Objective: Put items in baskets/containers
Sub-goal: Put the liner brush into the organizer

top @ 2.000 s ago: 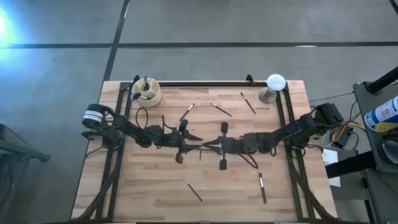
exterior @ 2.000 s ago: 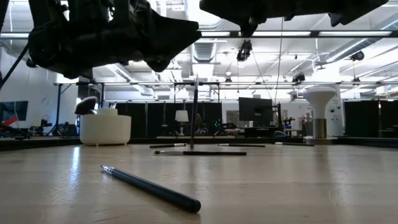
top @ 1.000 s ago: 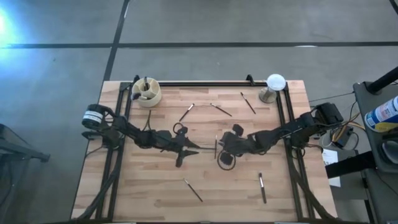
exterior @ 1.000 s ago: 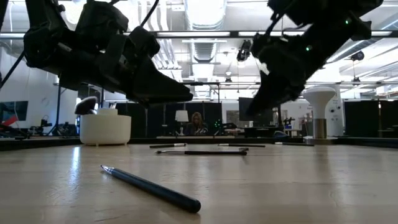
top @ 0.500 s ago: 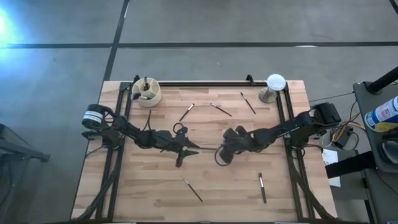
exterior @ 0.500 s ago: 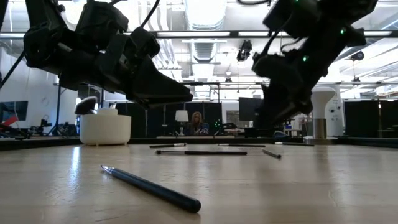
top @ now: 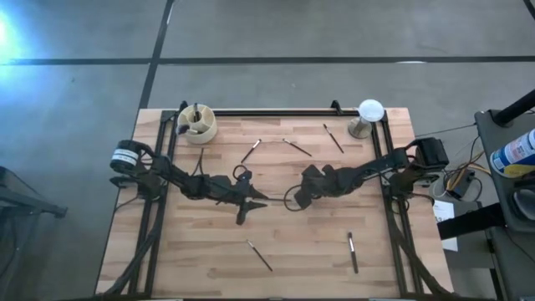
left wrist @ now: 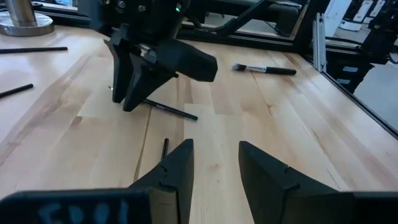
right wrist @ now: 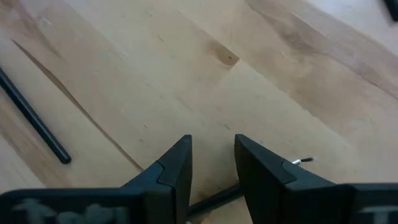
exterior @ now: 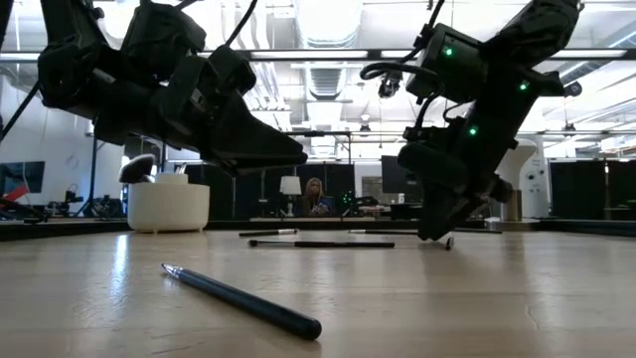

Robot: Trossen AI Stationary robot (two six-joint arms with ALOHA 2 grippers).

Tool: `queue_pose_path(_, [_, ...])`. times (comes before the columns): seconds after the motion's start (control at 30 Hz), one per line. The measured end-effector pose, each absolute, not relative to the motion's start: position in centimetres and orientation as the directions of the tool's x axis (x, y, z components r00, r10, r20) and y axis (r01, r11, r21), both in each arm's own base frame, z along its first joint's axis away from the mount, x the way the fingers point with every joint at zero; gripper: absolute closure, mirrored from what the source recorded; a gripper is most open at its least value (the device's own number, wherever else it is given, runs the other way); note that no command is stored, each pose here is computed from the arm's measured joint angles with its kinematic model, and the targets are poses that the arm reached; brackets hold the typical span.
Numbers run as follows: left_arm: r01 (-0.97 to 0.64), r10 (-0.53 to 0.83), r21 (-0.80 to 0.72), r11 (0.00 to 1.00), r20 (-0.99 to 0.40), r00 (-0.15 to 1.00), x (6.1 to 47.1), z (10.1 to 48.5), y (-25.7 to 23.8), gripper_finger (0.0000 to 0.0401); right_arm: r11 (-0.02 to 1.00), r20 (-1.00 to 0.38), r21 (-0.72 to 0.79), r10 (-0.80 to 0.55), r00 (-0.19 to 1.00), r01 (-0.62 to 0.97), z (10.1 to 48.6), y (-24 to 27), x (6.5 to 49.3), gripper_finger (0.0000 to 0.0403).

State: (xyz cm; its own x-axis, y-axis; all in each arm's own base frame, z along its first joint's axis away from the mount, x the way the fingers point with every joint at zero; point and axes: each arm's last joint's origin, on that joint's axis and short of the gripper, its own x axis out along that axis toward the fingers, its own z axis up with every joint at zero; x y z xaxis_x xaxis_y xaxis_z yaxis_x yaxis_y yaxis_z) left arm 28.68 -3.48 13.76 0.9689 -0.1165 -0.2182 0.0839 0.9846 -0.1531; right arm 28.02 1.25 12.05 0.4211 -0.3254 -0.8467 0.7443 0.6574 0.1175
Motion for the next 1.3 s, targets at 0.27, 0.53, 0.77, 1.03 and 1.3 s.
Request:
queue_pose_path(0.27, [0.082, -0.116, -0.153, 0.985, -0.226, 0.967, 28.7, 13.7, -3.5, 0.0282, 0.669, -0.856, 0.069, -0.341, 0.389, 0.74, 13.6, 1.2, 27.4, 0.0289])
queue_pose_path(0.53, [0.081, -0.116, -0.153, 0.985, -0.233, 0.966, 28.7, 13.6, -3.5, 0.0282, 0.585, -0.868, 0.057, -0.372, 0.33, 0.809, 14.1, 1.8, 25.8, 0.0289])
queue_pose_path(0.77, [0.081, -0.116, -0.154, 0.985, -0.233, 0.965, 28.6, 13.6, -3.5, 0.0282, 0.574, -0.869, 0.058, -0.373, 0.324, 0.817, 12.8, 1.9, 26.1, 0.0289])
queue_pose_path(1.03, [0.08, -0.116, -0.155, 0.985, -0.237, 0.965, 28.6, 13.6, -3.5, 0.0282, 0.613, -0.847, 0.089, -0.369, 0.384, 0.785, 12.7, 1.8, 26.8, 0.0289])
queue_pose_path(1.3, [0.079, -0.116, -0.156, 0.985, -0.239, 0.964, 28.6, 13.6, -3.5, 0.0282, 0.604, -0.854, 0.075, -0.372, 0.364, 0.794, 12.7, 1.5, 26.5, 0.0289])
